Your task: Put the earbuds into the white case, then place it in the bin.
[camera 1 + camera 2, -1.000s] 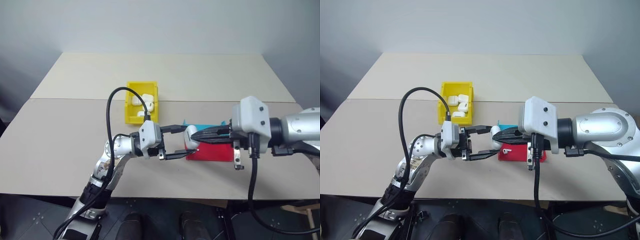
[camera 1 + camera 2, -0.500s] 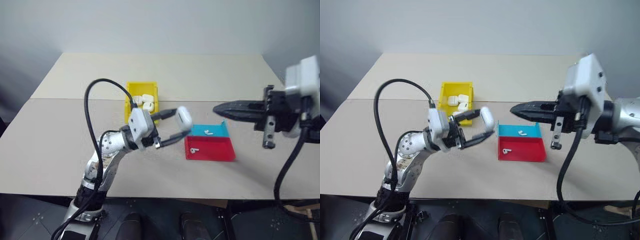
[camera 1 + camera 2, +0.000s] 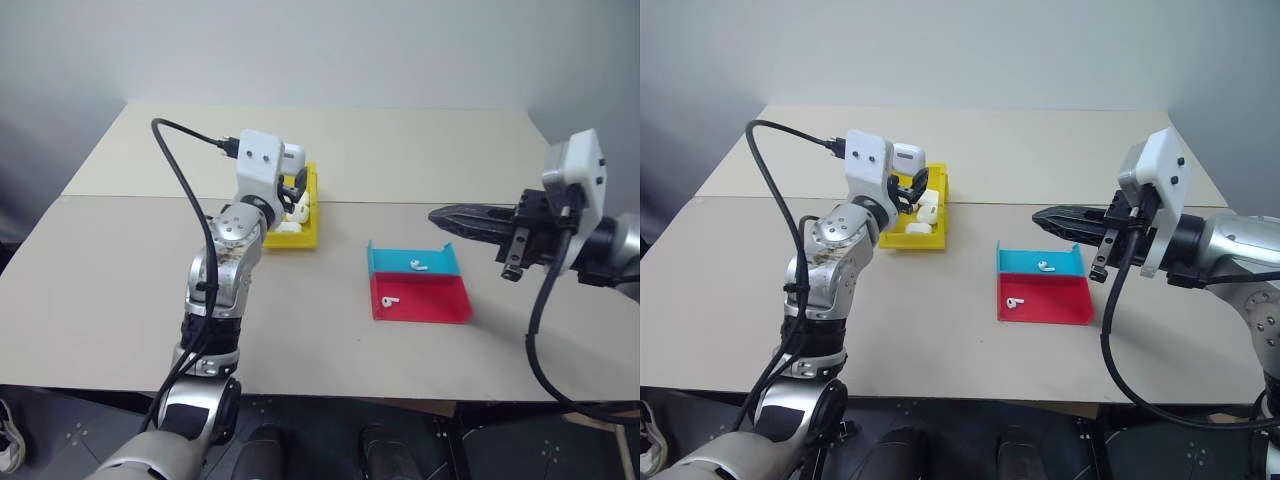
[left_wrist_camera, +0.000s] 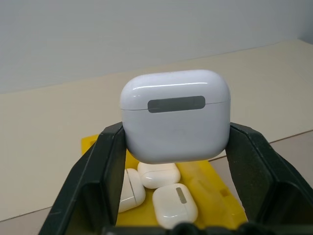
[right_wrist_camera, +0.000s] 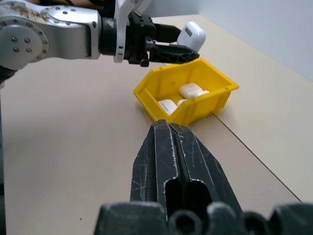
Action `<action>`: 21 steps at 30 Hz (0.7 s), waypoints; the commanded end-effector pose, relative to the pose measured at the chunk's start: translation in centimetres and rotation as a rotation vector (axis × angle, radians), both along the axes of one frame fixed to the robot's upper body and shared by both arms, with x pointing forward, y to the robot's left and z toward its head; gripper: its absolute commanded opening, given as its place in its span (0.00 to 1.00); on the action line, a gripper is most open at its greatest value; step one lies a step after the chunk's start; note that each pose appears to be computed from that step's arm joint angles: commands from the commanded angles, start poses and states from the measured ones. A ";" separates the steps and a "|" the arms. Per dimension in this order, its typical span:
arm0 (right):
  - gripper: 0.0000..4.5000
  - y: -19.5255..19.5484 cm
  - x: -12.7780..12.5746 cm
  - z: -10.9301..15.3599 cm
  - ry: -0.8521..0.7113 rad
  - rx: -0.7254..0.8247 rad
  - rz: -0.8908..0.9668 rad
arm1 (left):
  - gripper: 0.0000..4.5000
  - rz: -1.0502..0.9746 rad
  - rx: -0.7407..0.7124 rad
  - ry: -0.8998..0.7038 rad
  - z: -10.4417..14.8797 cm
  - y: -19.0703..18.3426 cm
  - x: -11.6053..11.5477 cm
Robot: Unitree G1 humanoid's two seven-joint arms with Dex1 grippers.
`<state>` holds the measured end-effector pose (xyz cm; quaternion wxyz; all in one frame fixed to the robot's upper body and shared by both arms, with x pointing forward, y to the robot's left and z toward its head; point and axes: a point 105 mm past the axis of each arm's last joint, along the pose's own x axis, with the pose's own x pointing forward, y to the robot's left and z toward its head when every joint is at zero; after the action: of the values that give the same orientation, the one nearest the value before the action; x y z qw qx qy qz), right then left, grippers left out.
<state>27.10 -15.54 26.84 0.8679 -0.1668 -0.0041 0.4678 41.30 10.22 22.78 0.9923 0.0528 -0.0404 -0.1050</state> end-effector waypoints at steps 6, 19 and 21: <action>0.00 -0.6 -0.1 0.3 -0.046 -0.051 -0.044 | 0.74 0.061 0.049 0.032 -1.1 0.5 1.6; 0.00 -0.8 0.0 -0.4 -0.045 -0.094 -0.050 | 1.00 -0.189 -0.096 -0.165 2.5 -1.4 -1.5; 0.00 -1.2 -0.3 -1.0 -0.064 -0.137 -0.036 | 1.00 -0.326 -0.135 -0.154 2.4 -1.7 -3.5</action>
<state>27.23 -16.59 25.15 0.8700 -0.2097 0.0261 0.4455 39.55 8.67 23.21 0.9729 0.0023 -0.0966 -0.2100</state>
